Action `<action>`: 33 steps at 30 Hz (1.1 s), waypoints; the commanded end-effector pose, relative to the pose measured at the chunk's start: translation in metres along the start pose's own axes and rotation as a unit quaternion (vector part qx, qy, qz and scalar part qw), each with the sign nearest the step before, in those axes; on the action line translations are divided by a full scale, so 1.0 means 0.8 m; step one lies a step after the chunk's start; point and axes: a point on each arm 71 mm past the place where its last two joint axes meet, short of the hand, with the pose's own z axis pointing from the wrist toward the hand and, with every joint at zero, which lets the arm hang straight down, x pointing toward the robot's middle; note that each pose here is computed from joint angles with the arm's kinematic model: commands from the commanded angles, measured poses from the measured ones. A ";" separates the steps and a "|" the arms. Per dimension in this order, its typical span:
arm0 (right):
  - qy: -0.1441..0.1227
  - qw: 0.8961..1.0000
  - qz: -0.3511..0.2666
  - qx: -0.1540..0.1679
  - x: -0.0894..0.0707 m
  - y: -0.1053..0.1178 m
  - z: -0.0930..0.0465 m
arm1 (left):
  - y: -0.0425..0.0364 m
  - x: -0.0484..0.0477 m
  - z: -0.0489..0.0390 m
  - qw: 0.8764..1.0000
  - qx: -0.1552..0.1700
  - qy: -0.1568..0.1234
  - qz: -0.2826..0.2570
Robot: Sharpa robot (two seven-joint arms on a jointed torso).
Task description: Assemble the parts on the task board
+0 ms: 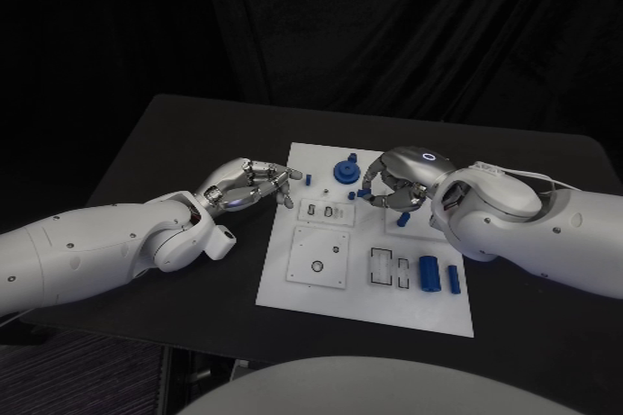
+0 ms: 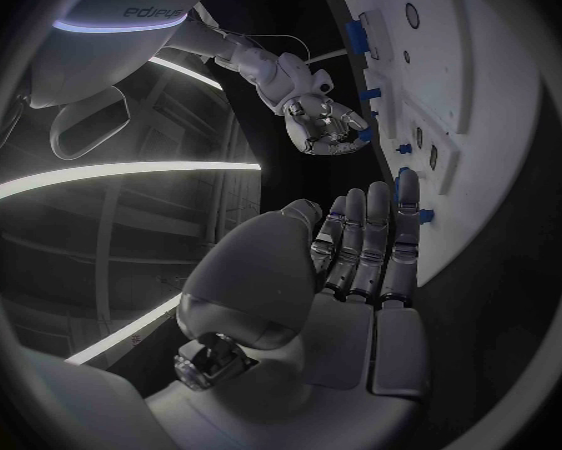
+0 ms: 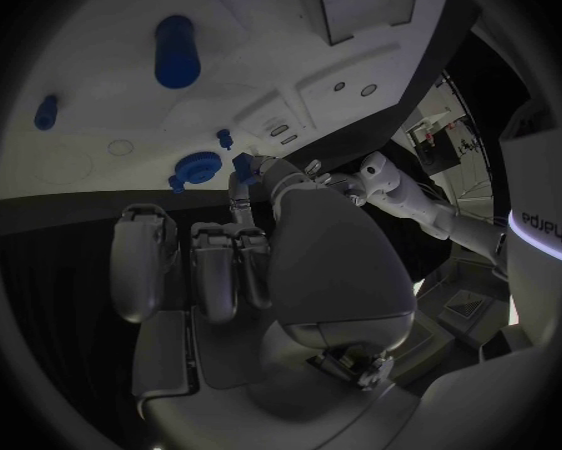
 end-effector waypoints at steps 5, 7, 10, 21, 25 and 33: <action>0.161 0.978 0.039 0.126 -0.002 -0.004 0.009 | -0.0004 0.004 0.002 1.000 0.005 0.005 -0.005; 0.185 0.974 0.021 0.131 -0.005 -0.001 0.014 | -0.0004 0.004 0.003 1.000 0.005 0.005 -0.005; 0.204 0.970 -0.027 0.128 -0.009 0.006 0.022 | -0.0004 0.005 0.004 1.000 0.006 0.006 -0.005; 0.297 0.942 -0.082 0.131 -0.014 0.027 0.056 | -0.0003 0.009 0.009 1.000 0.008 0.008 -0.005; 0.330 0.931 -0.059 0.145 -0.016 0.029 0.070 | -0.0002 0.010 0.011 1.000 0.009 0.009 -0.005; 0.375 0.912 -0.023 0.165 -0.022 0.029 0.084 | 0.0000 0.011 0.013 1.000 0.010 0.009 -0.005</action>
